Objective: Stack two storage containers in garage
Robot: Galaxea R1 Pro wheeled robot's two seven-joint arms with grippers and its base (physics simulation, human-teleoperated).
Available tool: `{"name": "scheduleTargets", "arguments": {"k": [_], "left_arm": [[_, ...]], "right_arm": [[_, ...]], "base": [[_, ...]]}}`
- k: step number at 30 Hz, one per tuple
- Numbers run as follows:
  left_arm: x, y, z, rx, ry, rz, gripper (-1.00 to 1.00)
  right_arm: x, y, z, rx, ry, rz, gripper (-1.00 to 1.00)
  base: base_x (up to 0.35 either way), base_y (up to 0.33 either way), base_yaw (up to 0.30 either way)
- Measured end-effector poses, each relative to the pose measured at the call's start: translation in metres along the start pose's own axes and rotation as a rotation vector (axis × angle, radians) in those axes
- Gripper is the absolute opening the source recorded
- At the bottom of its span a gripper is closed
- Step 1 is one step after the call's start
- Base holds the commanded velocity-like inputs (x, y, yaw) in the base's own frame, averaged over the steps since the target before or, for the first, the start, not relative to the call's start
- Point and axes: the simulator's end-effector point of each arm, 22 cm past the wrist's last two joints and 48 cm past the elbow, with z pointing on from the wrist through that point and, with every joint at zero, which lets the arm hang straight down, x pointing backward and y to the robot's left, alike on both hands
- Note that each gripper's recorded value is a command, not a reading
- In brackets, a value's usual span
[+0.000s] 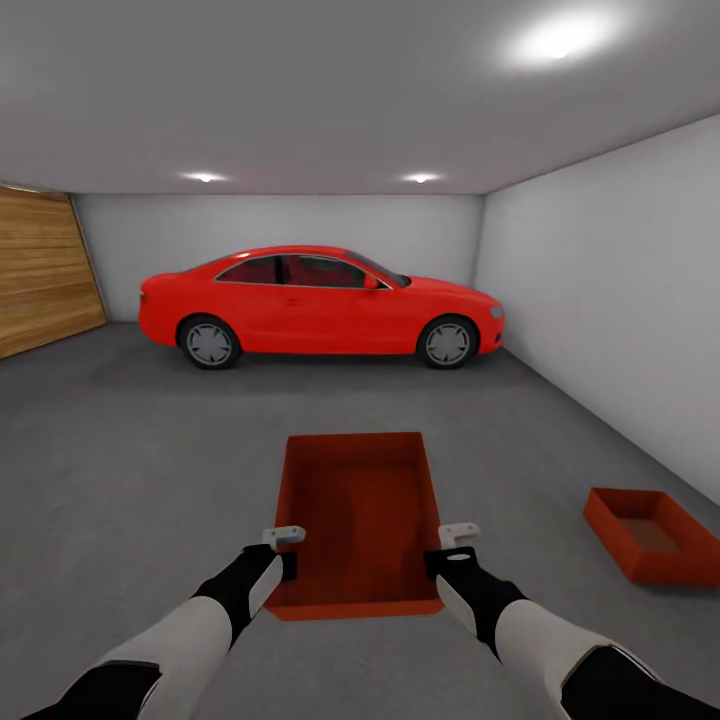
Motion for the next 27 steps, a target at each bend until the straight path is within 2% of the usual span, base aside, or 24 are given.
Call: {"name": "scheduleTargets", "arguments": {"k": [27], "left_arm": [[0.0, -0.0003, -0.0001, 0.0, -0.001, -0.001, -1.0]], "right_arm": [[-0.0002, -0.0004, 0.0001, 0.0, -0.001, 0.0, -1.0]], "base": [[0.323, 0.0, 0.0]]}}
